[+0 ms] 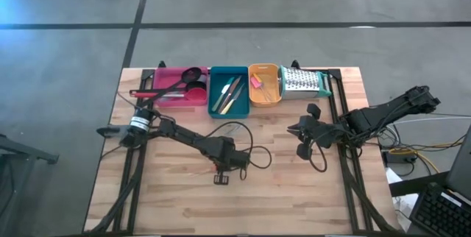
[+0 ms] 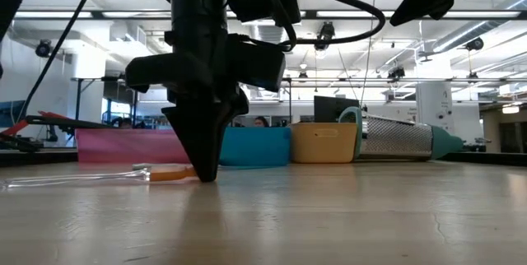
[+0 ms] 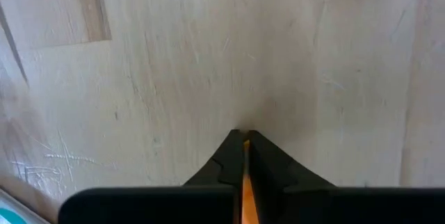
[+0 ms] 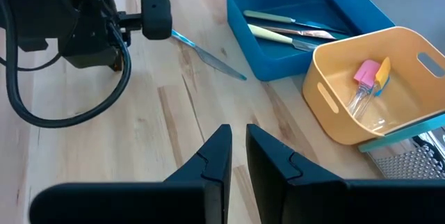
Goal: Pick & Place Kitchen Items
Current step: Put the orange spatula into the yellow bin
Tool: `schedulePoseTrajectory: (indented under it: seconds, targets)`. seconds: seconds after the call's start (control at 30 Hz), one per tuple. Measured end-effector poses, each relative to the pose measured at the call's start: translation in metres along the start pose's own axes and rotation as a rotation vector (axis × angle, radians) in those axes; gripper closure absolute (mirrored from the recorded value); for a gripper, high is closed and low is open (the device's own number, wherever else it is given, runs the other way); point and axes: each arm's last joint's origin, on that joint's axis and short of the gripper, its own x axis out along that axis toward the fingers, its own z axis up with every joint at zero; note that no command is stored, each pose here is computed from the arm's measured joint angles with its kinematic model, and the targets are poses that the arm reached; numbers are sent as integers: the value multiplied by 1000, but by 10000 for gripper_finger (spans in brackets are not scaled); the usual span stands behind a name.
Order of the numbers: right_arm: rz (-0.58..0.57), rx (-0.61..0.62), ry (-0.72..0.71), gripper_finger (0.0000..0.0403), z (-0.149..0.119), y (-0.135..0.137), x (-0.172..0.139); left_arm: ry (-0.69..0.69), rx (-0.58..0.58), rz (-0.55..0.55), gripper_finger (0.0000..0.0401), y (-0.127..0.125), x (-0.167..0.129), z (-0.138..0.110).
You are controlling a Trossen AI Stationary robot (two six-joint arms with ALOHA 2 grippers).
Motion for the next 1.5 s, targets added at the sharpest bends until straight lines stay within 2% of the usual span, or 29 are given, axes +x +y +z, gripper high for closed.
schedulePoseTrajectory:
  seconds: [0.17, 0.37, 0.6, 0.8, 1.03, 1.13, 1.27, 1.5]
  targets:
    - [-1, -1, 1, 364, 0, 0, 0, -20, 11, -6, 392, 0, -8, 0]
    - [-1, -1, 1, 364, 0, 0, 0, -112, 14, 2, 392, -1, -41, -2]
    - [-3, -3, 5, 364, -1, 0, 1, -214, 17, 93, 392, -3, -71, -7]
    - [-7, -11, 16, 364, -6, 0, 4, -264, 36, 122, 392, -5, -74, -4]
    - [-22, -7, 76, 365, -39, 2, 20, -368, 37, 263, 392, -5, -85, 1]
    - [14, 21, 20, 365, -54, 7, 32, -441, 37, 279, 392, -4, -96, 3]
    - [100, 25, -139, 365, -71, 16, 48, -542, 32, 275, 392, -4, -112, 1]
    - [183, 3, -394, 365, -93, 20, 68, -814, 42, 280, 392, -2, -150, -5]
